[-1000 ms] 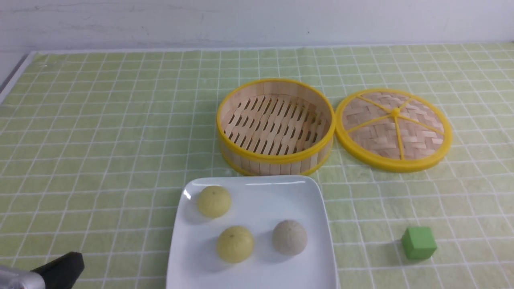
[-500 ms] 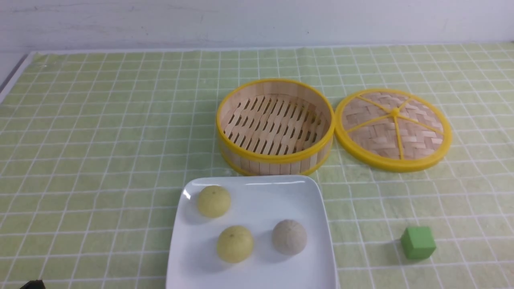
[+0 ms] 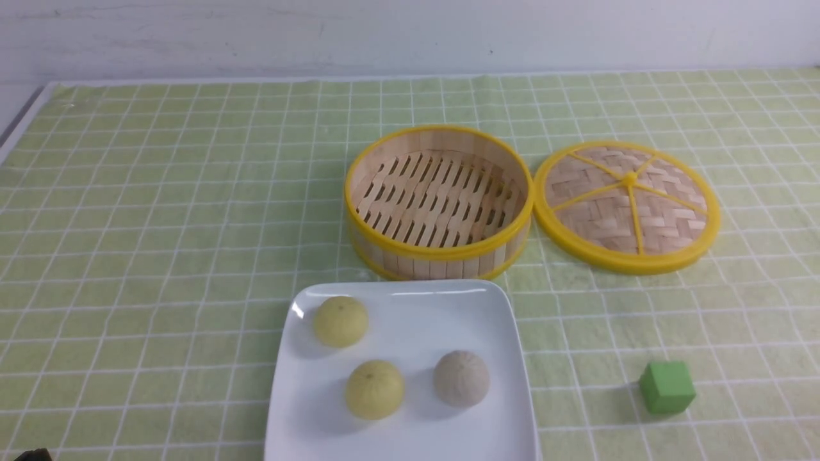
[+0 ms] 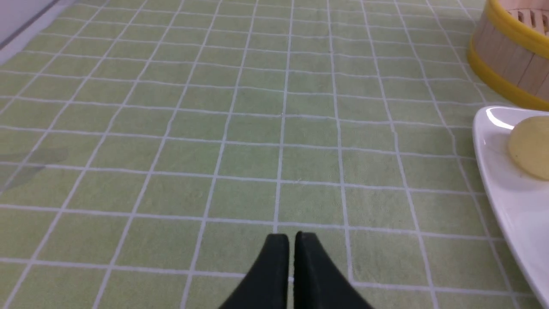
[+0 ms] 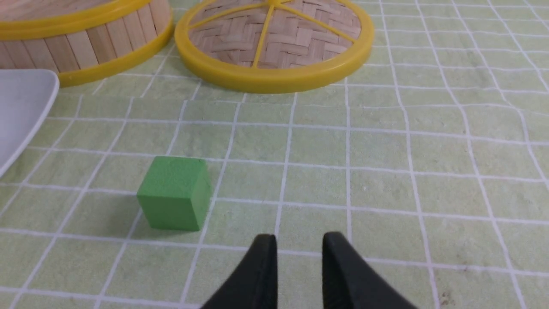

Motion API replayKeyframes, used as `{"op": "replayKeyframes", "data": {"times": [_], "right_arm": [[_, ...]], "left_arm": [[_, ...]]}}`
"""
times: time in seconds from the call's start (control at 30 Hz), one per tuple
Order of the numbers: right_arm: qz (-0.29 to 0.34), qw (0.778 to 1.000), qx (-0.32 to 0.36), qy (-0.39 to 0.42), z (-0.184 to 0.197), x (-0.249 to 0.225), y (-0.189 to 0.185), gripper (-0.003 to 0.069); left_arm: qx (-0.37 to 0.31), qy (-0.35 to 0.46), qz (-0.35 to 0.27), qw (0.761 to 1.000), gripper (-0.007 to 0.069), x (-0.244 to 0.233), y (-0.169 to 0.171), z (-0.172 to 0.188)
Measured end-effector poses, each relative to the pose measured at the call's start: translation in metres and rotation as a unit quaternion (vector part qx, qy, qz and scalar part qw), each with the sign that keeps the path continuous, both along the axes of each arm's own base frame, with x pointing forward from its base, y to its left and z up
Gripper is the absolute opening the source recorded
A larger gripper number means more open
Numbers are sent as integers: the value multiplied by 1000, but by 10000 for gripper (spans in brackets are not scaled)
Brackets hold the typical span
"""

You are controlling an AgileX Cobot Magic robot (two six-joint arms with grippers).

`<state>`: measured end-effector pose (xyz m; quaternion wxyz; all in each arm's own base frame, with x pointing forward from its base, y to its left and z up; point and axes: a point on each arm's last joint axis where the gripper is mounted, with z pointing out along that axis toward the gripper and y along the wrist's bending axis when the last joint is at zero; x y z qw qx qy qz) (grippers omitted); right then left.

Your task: Put the steamed buns into the plate on the green tablecloth.

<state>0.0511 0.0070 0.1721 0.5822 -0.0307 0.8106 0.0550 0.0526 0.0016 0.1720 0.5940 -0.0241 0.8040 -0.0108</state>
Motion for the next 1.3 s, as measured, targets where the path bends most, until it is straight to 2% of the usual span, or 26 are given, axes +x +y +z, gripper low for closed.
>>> {"op": "replayKeyframes", "data": {"times": [1.3], "right_arm": [[0, 1000, 0, 1, 0, 0, 0, 234]], "left_arm": [[0, 1, 0, 1000, 76, 0, 0, 0]]}}
